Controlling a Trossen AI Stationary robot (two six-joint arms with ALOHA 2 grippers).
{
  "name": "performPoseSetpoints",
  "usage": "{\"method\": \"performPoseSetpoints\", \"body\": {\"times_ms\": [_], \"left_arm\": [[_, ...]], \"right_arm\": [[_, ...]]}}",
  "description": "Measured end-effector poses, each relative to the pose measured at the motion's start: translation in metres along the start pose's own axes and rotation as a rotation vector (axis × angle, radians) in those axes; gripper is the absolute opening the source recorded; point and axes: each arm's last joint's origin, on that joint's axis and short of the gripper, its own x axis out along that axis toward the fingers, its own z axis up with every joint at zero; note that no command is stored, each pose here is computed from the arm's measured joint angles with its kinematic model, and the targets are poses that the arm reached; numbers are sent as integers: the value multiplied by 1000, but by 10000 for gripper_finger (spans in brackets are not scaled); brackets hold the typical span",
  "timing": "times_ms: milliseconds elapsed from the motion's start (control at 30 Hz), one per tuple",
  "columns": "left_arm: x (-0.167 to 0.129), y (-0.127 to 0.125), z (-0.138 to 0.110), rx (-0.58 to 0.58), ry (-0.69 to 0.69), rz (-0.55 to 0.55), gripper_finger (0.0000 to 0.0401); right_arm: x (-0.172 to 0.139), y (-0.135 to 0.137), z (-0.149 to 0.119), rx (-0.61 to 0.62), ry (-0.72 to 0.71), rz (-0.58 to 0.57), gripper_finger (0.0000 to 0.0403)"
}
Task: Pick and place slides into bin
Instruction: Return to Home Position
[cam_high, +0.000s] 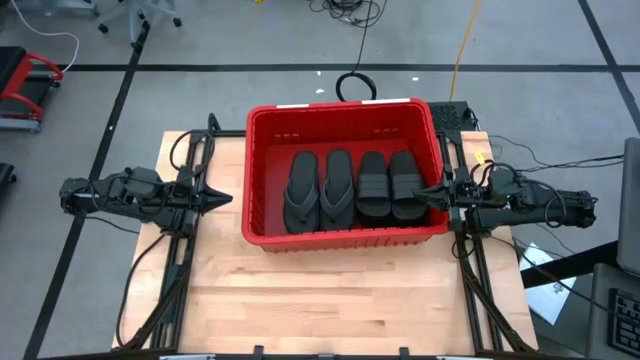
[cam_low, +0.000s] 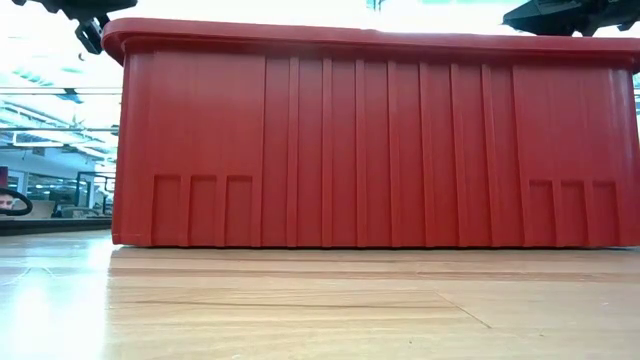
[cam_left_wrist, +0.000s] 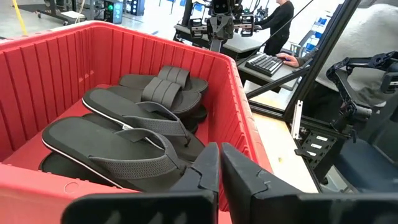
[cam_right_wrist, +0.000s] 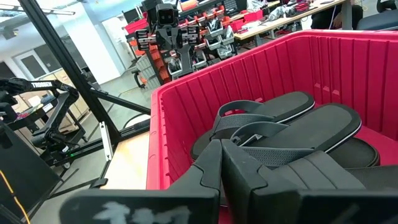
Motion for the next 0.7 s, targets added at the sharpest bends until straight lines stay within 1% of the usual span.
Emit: {"method": "performPoseSetpoints", "body": {"times_ms": [167, 467, 700], "left_arm": [[0, 0, 0, 0, 0, 0, 2], [0, 0, 0, 0, 0, 0, 26], [0, 0, 0, 0, 0, 0, 24]], "right_arm": [[0, 0, 0, 0, 0, 0, 0], [0, 0, 0, 0, 0, 0, 0], [0, 0, 0, 0, 0, 0, 0]]}}
